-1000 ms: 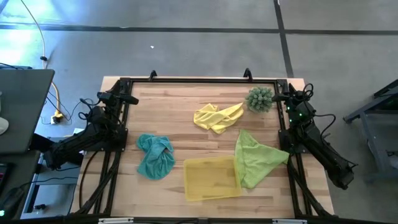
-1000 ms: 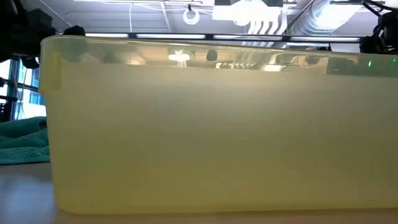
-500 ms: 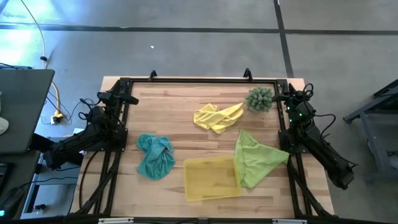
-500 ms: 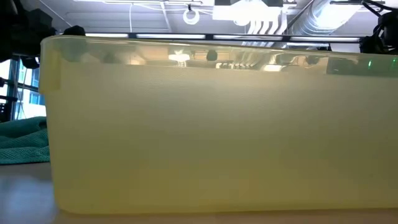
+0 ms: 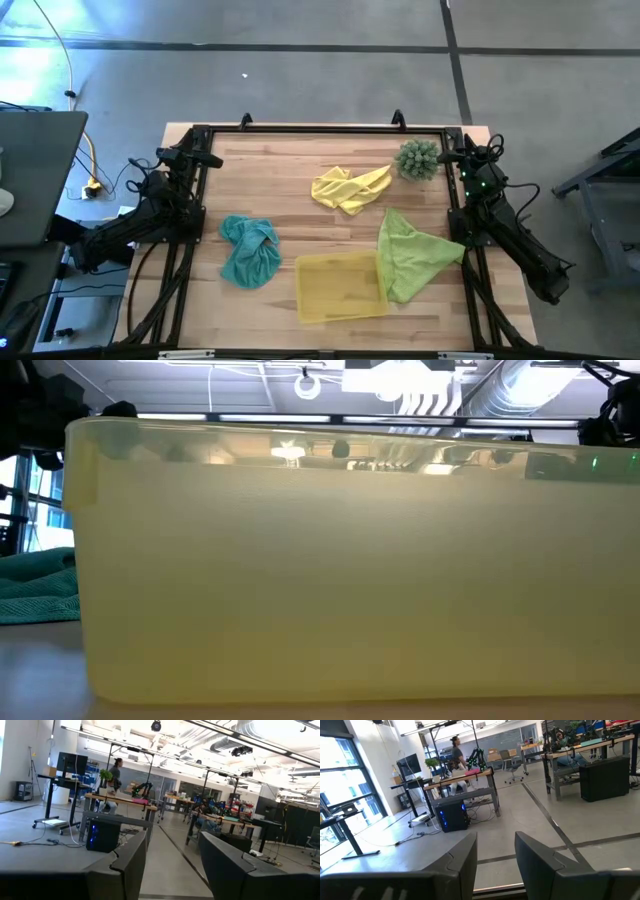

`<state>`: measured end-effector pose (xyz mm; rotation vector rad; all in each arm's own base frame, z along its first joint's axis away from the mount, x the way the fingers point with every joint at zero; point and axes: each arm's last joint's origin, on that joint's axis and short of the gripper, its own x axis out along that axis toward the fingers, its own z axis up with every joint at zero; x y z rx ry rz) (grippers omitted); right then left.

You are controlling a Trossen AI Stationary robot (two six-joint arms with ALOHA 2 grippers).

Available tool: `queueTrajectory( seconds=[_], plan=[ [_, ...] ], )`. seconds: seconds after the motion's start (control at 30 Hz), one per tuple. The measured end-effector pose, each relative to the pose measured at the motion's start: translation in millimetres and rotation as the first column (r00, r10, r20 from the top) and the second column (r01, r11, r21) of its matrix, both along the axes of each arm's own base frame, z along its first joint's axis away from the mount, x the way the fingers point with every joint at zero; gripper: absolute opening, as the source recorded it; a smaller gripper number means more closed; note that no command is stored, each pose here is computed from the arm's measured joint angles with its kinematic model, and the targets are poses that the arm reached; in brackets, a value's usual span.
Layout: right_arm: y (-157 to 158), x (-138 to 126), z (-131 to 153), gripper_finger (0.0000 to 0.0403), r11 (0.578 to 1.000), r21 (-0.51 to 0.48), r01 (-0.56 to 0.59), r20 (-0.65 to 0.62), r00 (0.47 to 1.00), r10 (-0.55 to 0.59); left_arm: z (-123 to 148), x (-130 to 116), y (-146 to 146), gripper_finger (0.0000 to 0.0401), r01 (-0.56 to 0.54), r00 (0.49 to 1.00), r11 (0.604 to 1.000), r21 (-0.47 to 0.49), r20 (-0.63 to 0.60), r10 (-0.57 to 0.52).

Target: Roll microfiber towels into tight, uniform cylinder then place into a basket

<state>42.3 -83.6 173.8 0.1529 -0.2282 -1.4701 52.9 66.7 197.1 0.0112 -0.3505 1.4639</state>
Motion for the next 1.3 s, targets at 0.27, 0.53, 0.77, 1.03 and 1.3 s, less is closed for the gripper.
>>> queueTrajectory(
  seconds=[0.27, 0.53, 0.77, 1.03, 1.3],
  plan=[
    [0, 0, 0, 0.0122, 1.000, 0.000, 0.000, 0.000, 1.000, 0.000, 0, 0, 0, 0.0172, 0.000, 1.000, 1.000, 0.000, 0.000, 0.000],
    [0, 0, 0, 0.0122, 1.000, 0.000, 0.000, 0.000, 1.000, 0.000, 0, 0, 0, 0.0172, 0.006, 1.000, 1.000, -0.001, 0.025, -0.006],
    [0, 0, 0, 0.0122, 1.000, 0.000, 0.000, 0.000, 1.000, 0.000, 0, 1, 0, 0.0172, 0.063, 0.981, 0.998, -0.003, 0.183, -0.062],
    [0, 0, 0, 0.0122, 1.000, 0.000, 0.000, 0.000, 1.000, 0.000, 2, 6, -2, 0.0172, 0.326, 0.868, 0.944, 0.054, 0.379, -0.321],
    [0, 0, 0, 0.0122, 1.000, 0.000, 0.000, 0.000, 1.000, 0.000, 3, 11, -4, 0.0172, 0.500, 0.753, 0.862, 0.087, 0.449, -0.482]
  ],
)
